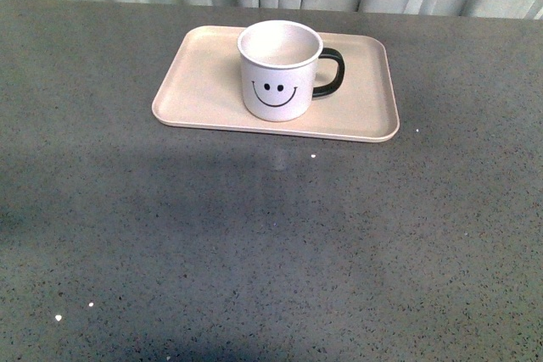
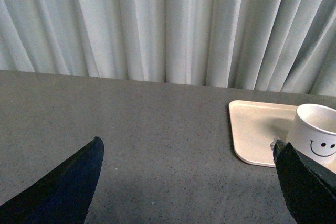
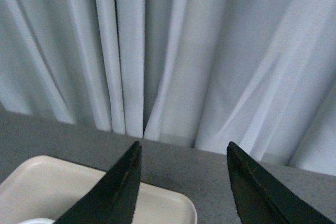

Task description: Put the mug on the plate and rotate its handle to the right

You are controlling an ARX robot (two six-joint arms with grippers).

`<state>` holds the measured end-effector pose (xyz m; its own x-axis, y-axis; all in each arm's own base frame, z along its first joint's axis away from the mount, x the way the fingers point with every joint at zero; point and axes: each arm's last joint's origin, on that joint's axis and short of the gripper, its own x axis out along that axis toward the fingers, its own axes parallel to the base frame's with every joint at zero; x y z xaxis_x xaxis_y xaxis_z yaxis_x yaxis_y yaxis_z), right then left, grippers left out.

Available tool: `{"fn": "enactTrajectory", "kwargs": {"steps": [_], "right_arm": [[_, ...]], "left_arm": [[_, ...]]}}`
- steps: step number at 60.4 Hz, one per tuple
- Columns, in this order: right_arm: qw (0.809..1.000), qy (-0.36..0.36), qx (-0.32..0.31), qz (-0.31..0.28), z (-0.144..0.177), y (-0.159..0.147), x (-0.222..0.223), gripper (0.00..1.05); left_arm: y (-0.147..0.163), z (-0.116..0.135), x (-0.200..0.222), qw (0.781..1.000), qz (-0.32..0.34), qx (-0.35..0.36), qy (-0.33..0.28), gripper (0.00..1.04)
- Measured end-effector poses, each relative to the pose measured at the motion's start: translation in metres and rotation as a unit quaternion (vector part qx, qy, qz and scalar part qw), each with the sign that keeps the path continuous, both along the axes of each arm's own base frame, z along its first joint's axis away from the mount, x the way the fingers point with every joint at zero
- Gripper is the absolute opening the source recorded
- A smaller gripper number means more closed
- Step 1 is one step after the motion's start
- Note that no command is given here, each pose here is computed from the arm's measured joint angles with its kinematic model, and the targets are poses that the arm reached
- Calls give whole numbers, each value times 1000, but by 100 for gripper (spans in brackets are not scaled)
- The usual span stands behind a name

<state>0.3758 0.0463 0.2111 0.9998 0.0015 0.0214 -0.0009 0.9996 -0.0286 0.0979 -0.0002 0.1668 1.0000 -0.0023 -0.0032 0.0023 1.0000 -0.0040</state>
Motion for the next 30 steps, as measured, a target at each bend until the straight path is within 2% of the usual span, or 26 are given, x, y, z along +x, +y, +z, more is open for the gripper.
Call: {"fn": "enactTrajectory", "kwargs": {"steps": [12,30], "right_arm": [[1000,12,6,0,-21,-19,-68,1],[1000,16,9,-1,-34,-34,-135,2]], "left_arm": [[0,0,0,1000,0,0,0,95],[0,0,0,1000,0,0,0,95]]}}
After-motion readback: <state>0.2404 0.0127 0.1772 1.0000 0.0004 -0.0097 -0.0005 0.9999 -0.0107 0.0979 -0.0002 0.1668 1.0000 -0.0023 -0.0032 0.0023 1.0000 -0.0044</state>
